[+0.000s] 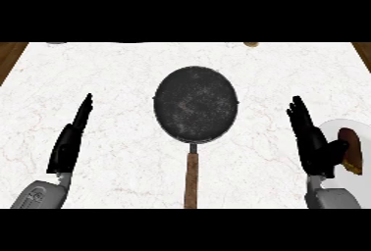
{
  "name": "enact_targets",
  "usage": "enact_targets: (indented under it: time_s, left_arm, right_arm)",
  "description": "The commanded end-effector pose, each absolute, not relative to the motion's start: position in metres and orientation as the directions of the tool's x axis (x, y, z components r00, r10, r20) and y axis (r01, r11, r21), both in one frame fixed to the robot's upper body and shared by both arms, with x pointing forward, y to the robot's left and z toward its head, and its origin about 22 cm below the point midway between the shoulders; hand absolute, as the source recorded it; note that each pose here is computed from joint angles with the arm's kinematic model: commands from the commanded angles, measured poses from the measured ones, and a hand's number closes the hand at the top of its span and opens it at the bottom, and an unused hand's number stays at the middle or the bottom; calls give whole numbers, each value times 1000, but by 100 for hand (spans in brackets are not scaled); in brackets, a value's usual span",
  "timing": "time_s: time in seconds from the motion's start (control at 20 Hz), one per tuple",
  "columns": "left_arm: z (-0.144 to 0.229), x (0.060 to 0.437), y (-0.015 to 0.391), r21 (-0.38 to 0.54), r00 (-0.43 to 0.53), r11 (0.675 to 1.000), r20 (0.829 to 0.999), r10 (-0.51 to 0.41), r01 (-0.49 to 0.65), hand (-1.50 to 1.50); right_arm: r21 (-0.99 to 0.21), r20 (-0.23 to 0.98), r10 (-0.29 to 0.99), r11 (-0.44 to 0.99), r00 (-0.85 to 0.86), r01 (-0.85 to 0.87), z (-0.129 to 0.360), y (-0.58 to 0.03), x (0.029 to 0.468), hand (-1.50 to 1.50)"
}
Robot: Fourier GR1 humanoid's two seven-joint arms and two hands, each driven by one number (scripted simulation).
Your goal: Pick the sweet potato from the plate and place it in the pan
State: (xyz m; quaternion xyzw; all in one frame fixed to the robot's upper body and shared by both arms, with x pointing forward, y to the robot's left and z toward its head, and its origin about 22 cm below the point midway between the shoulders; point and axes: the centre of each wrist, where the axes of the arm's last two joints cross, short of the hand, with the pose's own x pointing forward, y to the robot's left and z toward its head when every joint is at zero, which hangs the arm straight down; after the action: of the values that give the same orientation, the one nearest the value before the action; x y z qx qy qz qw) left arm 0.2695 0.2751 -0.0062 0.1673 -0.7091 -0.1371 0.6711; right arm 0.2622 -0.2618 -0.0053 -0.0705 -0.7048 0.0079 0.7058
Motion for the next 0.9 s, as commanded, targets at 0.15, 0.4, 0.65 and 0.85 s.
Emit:
enact_targets:
  time_s: [0.15, 0.4, 0.65, 0.85]
  left_arm:
    - [-2, 260, 281, 422, 62, 905, 906, -419, -49, 0]
    - [-20, 241, 297, 403, 170, 913, 906, -388, -62, 0]
    - [-21, 228, 292, 389, 188, 921, 907, -377, -29, 0]
    - [-6, 232, 296, 389, 168, 921, 910, -380, -20, 0]
  right_arm:
    - [-345, 928, 372, 814, 36, 468, 58, -336, 297, -150]
    - [-520, 809, 489, 333, 328, 786, 58, -425, 256, -150]
    - [-724, 666, 448, 197, 596, 661, 55, -430, 225, -150]
    - [-912, 397, 522, 130, 755, 390, 71, -429, 218, -150]
